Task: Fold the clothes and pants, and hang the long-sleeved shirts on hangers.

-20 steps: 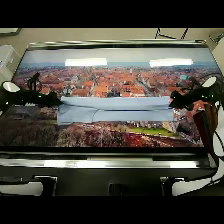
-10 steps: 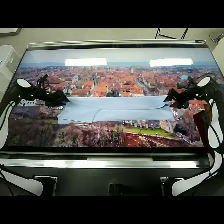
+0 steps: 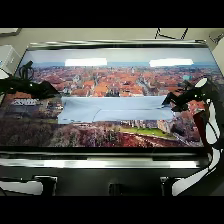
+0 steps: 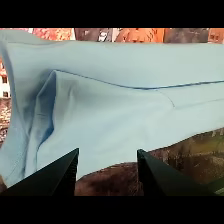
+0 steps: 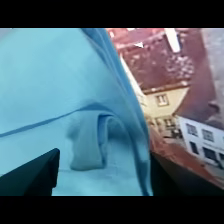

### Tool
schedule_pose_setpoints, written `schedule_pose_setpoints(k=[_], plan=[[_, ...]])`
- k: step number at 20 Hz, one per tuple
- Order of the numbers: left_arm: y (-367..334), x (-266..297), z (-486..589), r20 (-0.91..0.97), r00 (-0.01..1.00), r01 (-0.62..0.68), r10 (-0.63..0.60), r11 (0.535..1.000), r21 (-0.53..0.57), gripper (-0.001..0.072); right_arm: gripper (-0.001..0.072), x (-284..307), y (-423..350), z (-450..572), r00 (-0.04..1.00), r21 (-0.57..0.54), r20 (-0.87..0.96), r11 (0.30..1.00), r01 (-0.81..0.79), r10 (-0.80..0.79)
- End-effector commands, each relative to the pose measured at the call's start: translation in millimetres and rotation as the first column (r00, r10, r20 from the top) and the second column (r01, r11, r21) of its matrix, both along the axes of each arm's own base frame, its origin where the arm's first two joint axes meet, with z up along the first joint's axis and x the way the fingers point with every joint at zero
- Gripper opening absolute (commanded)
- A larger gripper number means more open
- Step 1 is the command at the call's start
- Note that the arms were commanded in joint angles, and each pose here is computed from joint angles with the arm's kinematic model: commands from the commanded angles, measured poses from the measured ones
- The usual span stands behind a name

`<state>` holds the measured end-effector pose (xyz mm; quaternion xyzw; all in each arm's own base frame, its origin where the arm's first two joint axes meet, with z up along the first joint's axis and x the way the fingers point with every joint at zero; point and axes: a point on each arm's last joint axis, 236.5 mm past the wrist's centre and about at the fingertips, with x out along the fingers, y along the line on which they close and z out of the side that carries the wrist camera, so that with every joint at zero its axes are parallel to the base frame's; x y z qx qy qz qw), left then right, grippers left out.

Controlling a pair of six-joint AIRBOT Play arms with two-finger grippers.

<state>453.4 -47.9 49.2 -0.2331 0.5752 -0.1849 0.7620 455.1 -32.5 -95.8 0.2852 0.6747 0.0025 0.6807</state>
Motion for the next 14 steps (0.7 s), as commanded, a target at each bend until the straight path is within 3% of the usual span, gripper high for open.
schedule_pose_setpoints(k=[1, 2, 3, 4, 8, 10, 11, 14], plan=[[-7.9, -4.0, 18.8, 0.039, 0.999, 0.020, -0.020, 1.000, 0.004, 0.0429, 0.0482, -8.0, 20.4, -2.1, 0.999, 0.093, -0.038, 0.995, -0.023, 0.027], [-13.2, -4.3, 19.5, 0.040, 0.999, 0.029, -0.029, 1.000, -0.003, 0.0429, 0.0435, -9.5, 27.8, -1.6, 0.998, 0.129, -0.034, 0.990, -0.048, 0.053], [-18.2, -4.7, 20.0, 0.041, 0.998, 0.039, -0.038, 0.999, -0.007, 0.0429, 0.0270, -8.2, 35.1, 0.9, 0.997, 0.163, -0.011, 0.984, -0.079, 0.082], [-24.1, -5.4, 20.5, 0.041, 0.998, 0.050, -0.050, 0.999, -0.010, 0.0429, 0.0051, -5.6, 38.8, 4.1, 0.996, 0.180, 0.011, 0.979, -0.092, 0.091], [-59.4, 8.2, 20.4, 0.105, 0.991, 0.082, -0.082, 0.997, 0.002, 0.0401, 0.0053, 8.4, 53.6, 44.6, 0.979, 0.222, 0.156, 0.961, -0.163, 0.130], [-96.2, 23.7, 15.3, 0.171, 0.980, 0.100, -0.100, 0.995, 0.011, 0.0098, 0.0053, 9.3, 67.0, 74.8, 0.972, 0.277, 0.201, 0.945, -0.173, 0.119], [-119.2, 29.5, 9.5, 0.197, 0.974, 0.111, -0.111, 0.994, 0.013, 0.0023, 0.0052, 5.6, 75.0, 89.8, 0.969, 0.309, 0.214, 0.932, -0.189, 0.125], [-201.1, 28.3, -32.3, 0.153, 0.981, 0.122, -0.117, 0.992, -0.021, 0.0024, 0.0051, -8.3, 93.9, 131.8, 0.958, 0.342, 0.243, 0.911, -0.230, 0.151]])
